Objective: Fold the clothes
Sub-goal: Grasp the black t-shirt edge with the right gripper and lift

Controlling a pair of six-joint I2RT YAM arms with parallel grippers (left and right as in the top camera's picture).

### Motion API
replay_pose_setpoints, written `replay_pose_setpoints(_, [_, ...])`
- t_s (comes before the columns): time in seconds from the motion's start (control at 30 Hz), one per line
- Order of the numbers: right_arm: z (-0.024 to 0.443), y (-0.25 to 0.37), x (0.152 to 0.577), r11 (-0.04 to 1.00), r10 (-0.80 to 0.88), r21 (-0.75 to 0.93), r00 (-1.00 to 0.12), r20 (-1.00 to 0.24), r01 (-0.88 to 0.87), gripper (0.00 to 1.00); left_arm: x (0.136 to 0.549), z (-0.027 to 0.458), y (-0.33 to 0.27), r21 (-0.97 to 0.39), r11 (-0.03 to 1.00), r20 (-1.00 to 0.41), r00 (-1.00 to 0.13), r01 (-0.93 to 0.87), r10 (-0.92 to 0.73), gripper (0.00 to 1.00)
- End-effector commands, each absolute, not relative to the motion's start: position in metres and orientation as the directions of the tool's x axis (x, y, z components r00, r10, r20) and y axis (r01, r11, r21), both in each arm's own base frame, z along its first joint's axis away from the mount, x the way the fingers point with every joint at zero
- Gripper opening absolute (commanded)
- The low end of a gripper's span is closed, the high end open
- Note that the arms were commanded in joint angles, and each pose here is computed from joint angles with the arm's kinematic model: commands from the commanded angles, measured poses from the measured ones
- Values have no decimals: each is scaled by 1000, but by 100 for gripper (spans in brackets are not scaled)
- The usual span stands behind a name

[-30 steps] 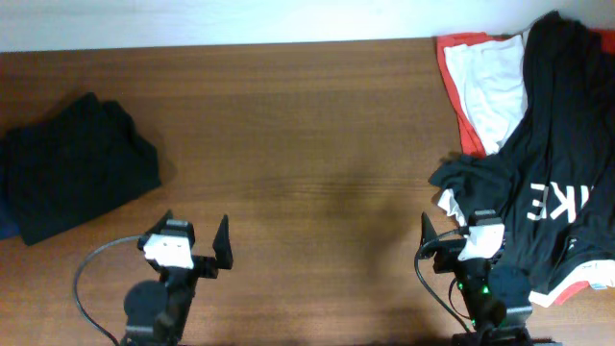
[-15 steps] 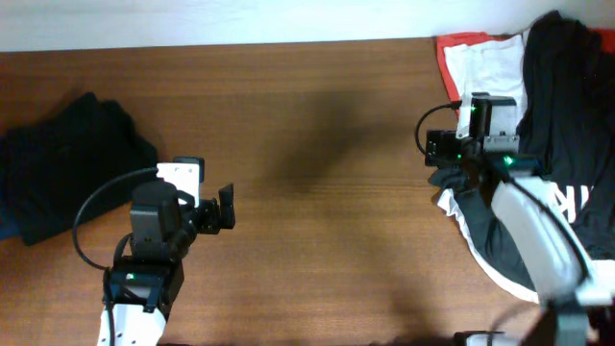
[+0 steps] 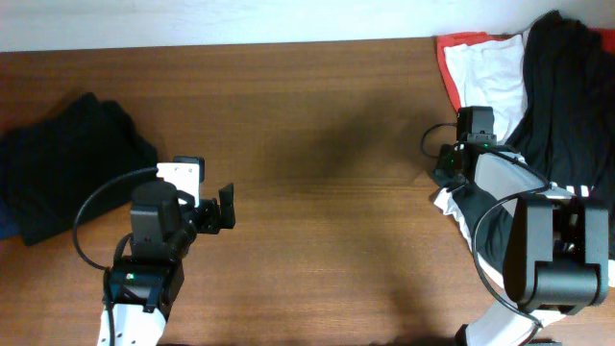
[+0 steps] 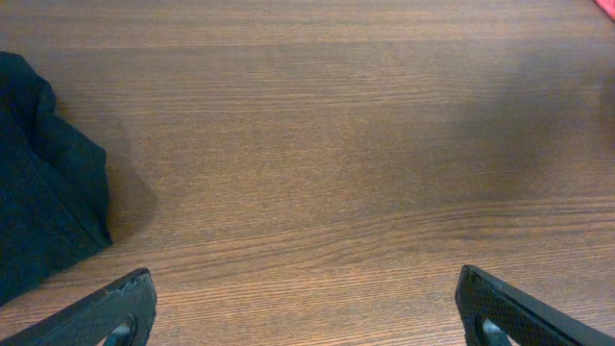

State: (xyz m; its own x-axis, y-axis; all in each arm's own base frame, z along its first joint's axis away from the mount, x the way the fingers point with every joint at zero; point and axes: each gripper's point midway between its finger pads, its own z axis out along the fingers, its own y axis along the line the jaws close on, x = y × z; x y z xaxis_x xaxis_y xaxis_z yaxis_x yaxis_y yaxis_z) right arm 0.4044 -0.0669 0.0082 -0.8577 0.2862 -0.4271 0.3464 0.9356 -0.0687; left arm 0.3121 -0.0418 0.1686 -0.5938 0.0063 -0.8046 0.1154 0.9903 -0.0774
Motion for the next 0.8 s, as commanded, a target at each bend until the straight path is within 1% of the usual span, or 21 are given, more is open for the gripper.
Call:
replay_pose_setpoints(0.0, [38, -76, 411, 921, 290, -93, -824, -486, 378, 4, 315, 178, -43, -98, 988, -815, -579, 119, -11, 99])
replay_pose_setpoints(0.1, [81, -77, 410, 920, 288, -81, -803, -522, 383, 4, 315, 178, -43, -98, 988, -815, -579, 119, -11, 99])
replay_pose_setpoints(0.13, [113, -78, 407, 918, 290, -74, -785, -547, 390, 4, 315, 178, -43, -98, 988, -815, -579, 118, -12, 99])
replay_pose_setpoints(0.17, [164, -86, 401, 910, 300, -53, -740, -601, 412, 4, 315, 178, -43, -98, 988, -815, -579, 118, -12, 99])
replay_pose_setpoints(0.23, [222, -94, 383, 898, 314, -33, -691, -651, 439, 4, 315, 178, -43, -98, 988, -815, -579, 119, -11, 99])
replay_pose_setpoints(0.27, [249, -97, 371, 896, 312, -26, -670, -674, 443, 4, 315, 178, -43, -98, 988, -815, -579, 119, -11, 99])
replay_pose_setpoints(0.33, [291, -93, 350, 925, 221, -66, -671, -707, 375, 4, 315, 178, -43, -98, 988, -815, -579, 119, -11, 99])
replay_pose_setpoints(0.37, [307, -91, 342, 926, 212, -64, -654, -726, 371, 4, 315, 178, -43, -98, 988, -815, -579, 119, -11, 99])
replay_pose_setpoints(0.4, [329, -83, 337, 939, 207, -25, -621, -756, 342, 4, 315, 178, -43, -98, 988, -815, -579, 119, -11, 99])
replay_pose_setpoints(0.47, [383, -31, 331, 981, 192, 159, -556, -809, 107, 4, 315, 178, -44, -98, 988, -815, -579, 119, -11, 99])
replay_pose_setpoints(0.5, [416, 9, 320, 964, 174, 254, -532, -829, -81, 4, 315, 178, -44, -99, 988, -815, -580, 119, -11, 99])
replay_pose_setpoints(0.53, [433, 41, 308, 933, 143, 292, -529, -837, -210, 4, 315, 178, -44, -99, 988, -815, -580, 119, -11, 99])
replay_pose_setpoints(0.57, [434, 62, 301, 905, 119, 317, -547, -828, -283, 4, 315, 178, -44, -99, 988, -815, -580, 119, -11, 99])
replay_pose_setpoints(0.67, [409, 124, 281, 805, 8, 402, -669, -743, -436, 4, 314, 177, -43, -98, 988, -812, -583, 118, -11, 99])
replay_pose_setpoints(0.7, [391, 170, 276, 727, -102, 437, -713, -694, -530, 4, 315, 177, -43, -98, 988, -813, -583, 119, -11, 99])
replay_pose_setpoints(0.77, [365, 211, 285, 676, -196, 458, -740, -643, -578, 4, 314, 177, -44, -99, 988, -812, -583, 119, -11, 99])
